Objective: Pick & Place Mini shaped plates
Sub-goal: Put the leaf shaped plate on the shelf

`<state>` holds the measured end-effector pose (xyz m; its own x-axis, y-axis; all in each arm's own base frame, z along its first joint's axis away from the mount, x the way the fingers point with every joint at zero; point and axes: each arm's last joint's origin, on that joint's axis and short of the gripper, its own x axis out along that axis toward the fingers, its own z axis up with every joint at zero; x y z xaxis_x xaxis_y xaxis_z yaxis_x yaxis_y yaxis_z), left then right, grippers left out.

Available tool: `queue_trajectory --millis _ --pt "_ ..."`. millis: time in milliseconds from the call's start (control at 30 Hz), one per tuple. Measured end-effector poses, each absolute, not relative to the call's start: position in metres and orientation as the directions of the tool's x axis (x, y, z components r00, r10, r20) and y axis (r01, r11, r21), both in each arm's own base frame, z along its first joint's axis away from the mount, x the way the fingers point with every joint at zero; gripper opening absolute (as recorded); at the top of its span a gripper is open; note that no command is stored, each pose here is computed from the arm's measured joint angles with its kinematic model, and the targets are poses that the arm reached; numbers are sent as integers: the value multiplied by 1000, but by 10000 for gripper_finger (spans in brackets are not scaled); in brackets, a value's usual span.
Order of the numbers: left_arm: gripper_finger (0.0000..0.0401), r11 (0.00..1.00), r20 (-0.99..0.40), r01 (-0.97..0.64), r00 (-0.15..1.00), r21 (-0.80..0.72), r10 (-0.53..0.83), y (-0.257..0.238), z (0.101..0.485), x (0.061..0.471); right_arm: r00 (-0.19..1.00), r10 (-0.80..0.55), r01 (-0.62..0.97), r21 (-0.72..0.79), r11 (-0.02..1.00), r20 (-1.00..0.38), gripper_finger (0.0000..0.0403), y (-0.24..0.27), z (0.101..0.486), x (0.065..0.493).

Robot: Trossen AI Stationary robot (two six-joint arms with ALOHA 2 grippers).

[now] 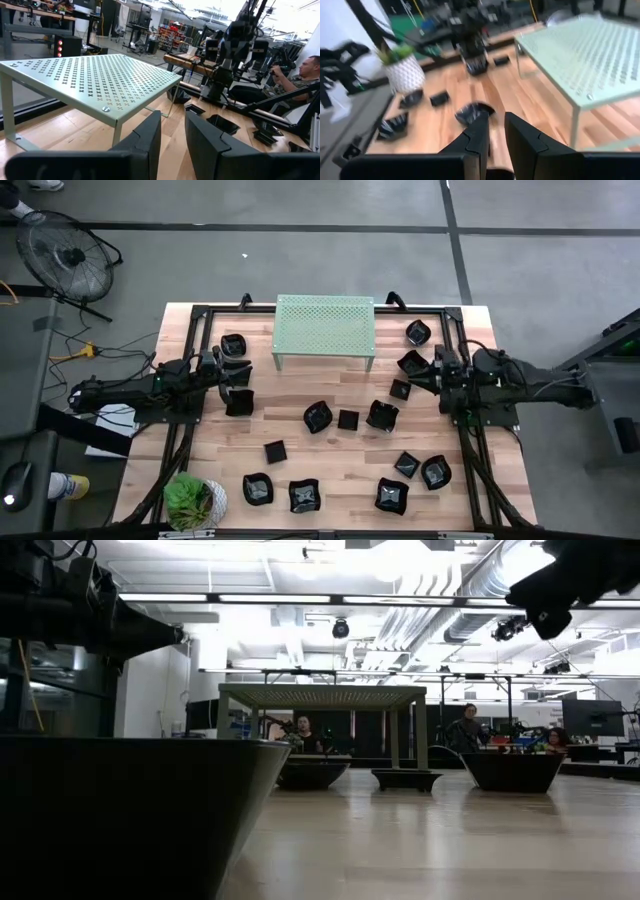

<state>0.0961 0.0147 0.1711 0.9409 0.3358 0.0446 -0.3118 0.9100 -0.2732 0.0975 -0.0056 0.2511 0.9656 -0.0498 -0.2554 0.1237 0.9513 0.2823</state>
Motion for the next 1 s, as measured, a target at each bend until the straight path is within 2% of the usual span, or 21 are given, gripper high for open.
queue_trajectory --millis 300,700,800,1000 --pt "85 910 44 -312 941 -273 336 15 171 96 880 -82 223 255 941 -469 57 -13 288 132" --pt "85 910 44 -312 941 -273 336 15 171 96 702 -145 441 265 858 -697 57 -40 287 170" --pt "85 910 45 -312 941 -273 336 15 171 96 655 -155 510 282 812 -739 57 -49 281 172" --pt "85 910 44 -312 941 -273 335 15 171 96 568 -201 683 320 657 -798 57 -72 269 172"
